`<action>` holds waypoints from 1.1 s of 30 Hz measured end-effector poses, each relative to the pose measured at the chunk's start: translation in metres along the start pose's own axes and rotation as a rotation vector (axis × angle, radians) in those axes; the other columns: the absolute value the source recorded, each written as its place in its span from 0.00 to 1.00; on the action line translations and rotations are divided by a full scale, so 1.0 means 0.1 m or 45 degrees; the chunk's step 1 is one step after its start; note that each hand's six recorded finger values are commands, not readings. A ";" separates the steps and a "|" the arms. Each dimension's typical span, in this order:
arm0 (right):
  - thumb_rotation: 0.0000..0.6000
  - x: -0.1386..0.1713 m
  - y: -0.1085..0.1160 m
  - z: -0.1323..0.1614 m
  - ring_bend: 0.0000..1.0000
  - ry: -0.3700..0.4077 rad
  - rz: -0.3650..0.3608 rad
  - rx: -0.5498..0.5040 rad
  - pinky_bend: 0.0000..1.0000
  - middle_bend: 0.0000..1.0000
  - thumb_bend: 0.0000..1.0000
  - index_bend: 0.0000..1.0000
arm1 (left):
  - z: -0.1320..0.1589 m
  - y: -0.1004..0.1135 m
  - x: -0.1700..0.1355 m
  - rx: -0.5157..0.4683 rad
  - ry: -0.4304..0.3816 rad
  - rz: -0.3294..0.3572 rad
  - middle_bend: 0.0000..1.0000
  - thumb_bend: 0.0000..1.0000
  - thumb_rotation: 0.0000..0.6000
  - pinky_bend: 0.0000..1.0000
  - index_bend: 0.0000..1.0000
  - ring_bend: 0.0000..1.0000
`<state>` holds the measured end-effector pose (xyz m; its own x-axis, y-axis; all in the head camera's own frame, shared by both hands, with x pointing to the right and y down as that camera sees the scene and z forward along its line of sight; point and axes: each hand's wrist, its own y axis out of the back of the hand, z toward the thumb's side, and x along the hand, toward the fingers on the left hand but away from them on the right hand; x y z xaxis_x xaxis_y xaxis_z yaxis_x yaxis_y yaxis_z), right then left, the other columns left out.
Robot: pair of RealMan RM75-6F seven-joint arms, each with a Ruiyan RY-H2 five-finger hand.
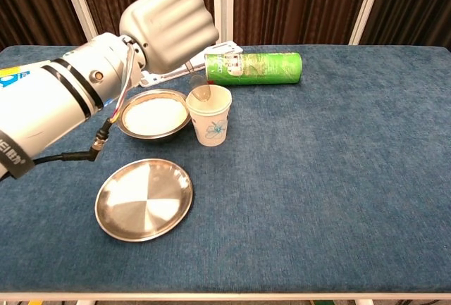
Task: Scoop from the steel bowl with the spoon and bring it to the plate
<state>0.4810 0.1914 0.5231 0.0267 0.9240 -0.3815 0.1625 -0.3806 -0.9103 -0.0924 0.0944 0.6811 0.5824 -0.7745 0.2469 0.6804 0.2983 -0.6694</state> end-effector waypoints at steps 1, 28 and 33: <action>1.00 0.00 0.00 0.00 0.00 0.001 -0.001 0.000 0.01 0.22 0.22 0.09 | 0.01 -0.01 -0.01 0.014 0.001 0.002 0.94 0.43 1.00 1.00 0.64 0.91; 1.00 0.01 0.04 0.02 0.00 0.004 -0.018 0.003 0.01 0.22 0.22 0.09 | -0.67 -0.55 -0.56 -1.127 0.271 -0.337 0.94 0.44 1.00 1.00 0.64 0.91; 1.00 -0.02 0.02 0.06 0.00 0.024 -0.010 -0.001 0.01 0.22 0.22 0.09 | -0.59 -0.69 -1.09 -1.212 0.208 -0.427 0.94 0.44 1.00 1.00 0.64 0.91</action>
<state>0.4750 0.1884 0.5214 0.0437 0.9276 -0.3710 0.1633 -0.3730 -0.9134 -0.2290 0.1252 0.6595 0.3105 -0.8246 0.4730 0.1198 -0.4597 -0.8800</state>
